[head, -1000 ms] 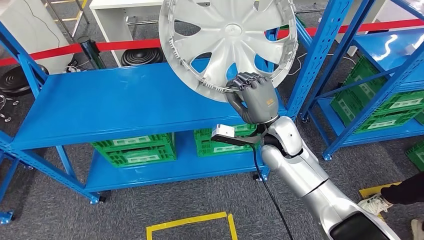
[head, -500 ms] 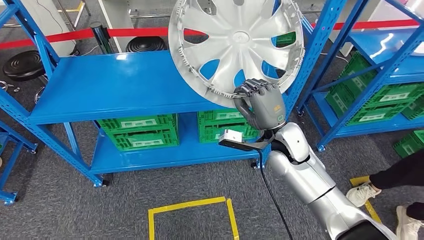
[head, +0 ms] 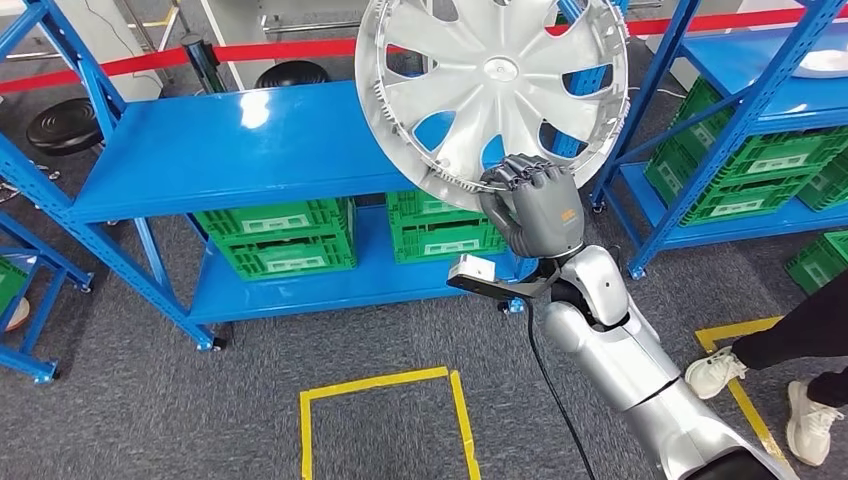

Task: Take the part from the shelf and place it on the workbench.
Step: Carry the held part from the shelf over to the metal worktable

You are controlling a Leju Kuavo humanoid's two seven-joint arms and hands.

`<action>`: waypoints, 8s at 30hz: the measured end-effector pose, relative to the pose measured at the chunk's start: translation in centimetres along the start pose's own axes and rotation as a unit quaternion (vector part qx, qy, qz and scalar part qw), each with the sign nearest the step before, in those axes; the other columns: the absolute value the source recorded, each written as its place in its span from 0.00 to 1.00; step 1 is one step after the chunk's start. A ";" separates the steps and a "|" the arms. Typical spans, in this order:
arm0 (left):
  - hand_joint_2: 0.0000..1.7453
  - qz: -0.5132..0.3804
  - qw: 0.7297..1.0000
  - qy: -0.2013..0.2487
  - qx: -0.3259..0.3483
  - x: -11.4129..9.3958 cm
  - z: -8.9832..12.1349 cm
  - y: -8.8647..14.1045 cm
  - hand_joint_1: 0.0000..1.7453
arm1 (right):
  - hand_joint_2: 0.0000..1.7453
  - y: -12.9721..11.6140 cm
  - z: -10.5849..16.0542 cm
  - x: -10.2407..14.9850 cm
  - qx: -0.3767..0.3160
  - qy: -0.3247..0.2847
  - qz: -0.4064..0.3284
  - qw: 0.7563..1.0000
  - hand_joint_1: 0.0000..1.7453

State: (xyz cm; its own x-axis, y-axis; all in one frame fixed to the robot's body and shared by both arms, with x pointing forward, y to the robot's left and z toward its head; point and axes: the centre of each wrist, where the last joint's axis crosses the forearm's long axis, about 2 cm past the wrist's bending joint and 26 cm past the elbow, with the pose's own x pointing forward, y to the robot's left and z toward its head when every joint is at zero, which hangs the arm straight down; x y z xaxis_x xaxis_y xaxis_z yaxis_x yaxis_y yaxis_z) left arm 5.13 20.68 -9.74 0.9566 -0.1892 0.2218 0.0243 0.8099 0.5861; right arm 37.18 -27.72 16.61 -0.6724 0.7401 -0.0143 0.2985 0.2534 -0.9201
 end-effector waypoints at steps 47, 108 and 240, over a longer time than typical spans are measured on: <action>1.00 -0.018 0.998 -0.057 0.012 0.5 -0.6 0.7 0.00 | 1.00 0.6 -2.0 -0.8 -0.010 0.013 -0.045 0.999 1.00; 1.00 -0.036 0.993 -0.003 -0.111 -0.4 -0.6 0.2 0.00 | 1.00 1.7 -3.6 5.1 0.023 -0.038 -0.045 0.998 1.00; 1.00 -0.034 0.993 -0.006 -0.112 -0.3 -1.1 0.7 0.00 | 1.00 0.2 -5.0 3.2 0.036 -0.067 0.014 0.997 1.00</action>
State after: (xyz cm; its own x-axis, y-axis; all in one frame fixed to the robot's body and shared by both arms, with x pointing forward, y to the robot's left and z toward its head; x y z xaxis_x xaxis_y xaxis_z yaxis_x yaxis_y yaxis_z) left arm 5.20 21.98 -10.26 0.9468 -0.2534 0.1984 0.1537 0.8976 0.4131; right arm 38.45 -22.16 18.31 -0.7498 0.6557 -0.0885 0.2723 0.1839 -0.9445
